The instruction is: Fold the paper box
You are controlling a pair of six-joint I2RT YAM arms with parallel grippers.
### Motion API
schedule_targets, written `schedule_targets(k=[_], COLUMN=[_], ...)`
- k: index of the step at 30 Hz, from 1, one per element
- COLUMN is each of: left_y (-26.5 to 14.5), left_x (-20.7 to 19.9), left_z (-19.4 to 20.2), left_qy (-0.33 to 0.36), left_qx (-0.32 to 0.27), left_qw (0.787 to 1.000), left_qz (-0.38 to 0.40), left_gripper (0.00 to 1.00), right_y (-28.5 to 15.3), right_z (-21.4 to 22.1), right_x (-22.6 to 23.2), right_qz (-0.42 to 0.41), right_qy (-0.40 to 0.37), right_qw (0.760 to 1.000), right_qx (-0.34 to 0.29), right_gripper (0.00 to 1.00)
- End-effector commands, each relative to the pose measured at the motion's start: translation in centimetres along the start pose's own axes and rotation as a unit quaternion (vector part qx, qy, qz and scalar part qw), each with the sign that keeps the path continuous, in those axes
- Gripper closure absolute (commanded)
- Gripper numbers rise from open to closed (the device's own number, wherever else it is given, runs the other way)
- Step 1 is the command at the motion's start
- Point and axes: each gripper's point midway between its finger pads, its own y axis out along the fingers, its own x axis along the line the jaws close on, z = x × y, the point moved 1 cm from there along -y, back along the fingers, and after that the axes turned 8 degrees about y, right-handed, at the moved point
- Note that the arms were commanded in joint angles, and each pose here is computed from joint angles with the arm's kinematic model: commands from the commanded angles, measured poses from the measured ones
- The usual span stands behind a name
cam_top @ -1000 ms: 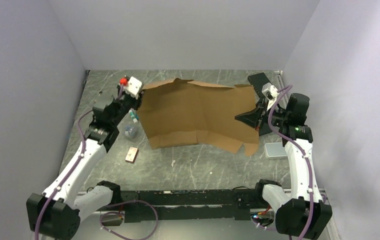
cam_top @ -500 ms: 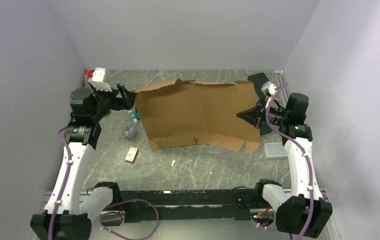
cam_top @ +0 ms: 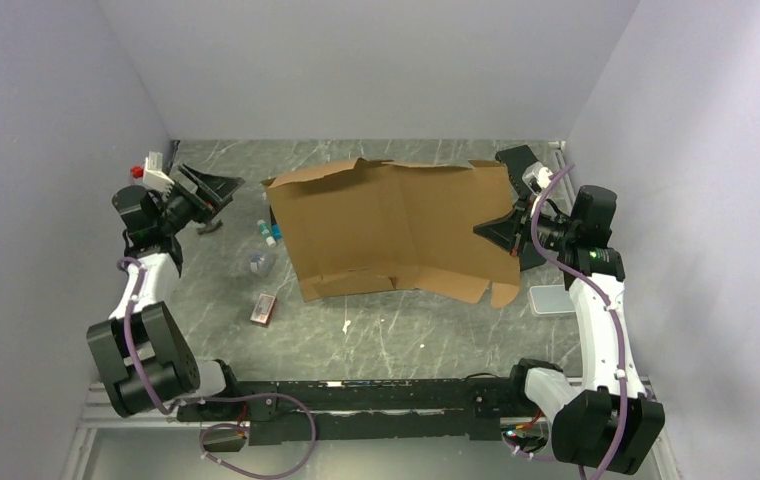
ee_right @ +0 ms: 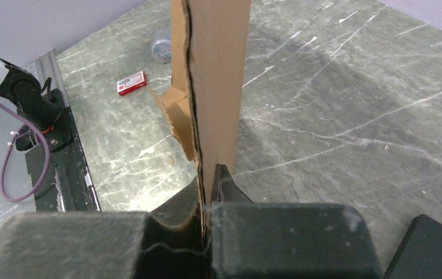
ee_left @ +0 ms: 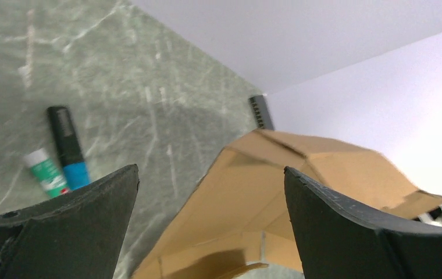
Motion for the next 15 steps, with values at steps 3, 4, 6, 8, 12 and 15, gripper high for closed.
schedule_targets(k=[3, 4, 6, 8, 12, 15], left_y=[1.4, 1.8, 2.8, 3.8, 5.3, 6.1], left_x=[-4.5, -4.3, -4.2, -4.4, -4.1, -3.9], left_z=[-4.5, -4.4, -4.0, -3.5, -2.2, -1.0], left_qy=[0.033, 0.031, 0.024, 0.018, 0.023, 0.022], left_qx=[-0.022, -0.018, -0.004, 0.017, 0.053, 0.078], left_qw=[0.993, 0.992, 0.991, 0.988, 0.986, 0.985], left_qz=[0.113, 0.118, 0.135, 0.153, 0.156, 0.152], left_gripper=[0.01, 0.01, 0.03, 0.06, 0.06, 0.06], right_y=[-0.1, -0.1, -0.1, -0.1, -0.1, -0.1], right_z=[-1.6, -1.6, -1.6, -1.6, -1.5, -1.5], right_x=[0.3, 0.3, 0.3, 0.3, 0.3, 0.4], right_qz=[-0.01, -0.011, -0.011, -0.012, -0.014, -0.017], right_qy=[-0.031, -0.03, -0.029, -0.029, -0.028, -0.027], right_qw=[0.999, 0.999, 0.999, 0.999, 0.999, 0.999], right_qx=[-0.007, -0.007, -0.007, -0.007, -0.006, -0.006], right_gripper=[1.0, 1.0, 1.0, 1.0, 1.0, 1.0])
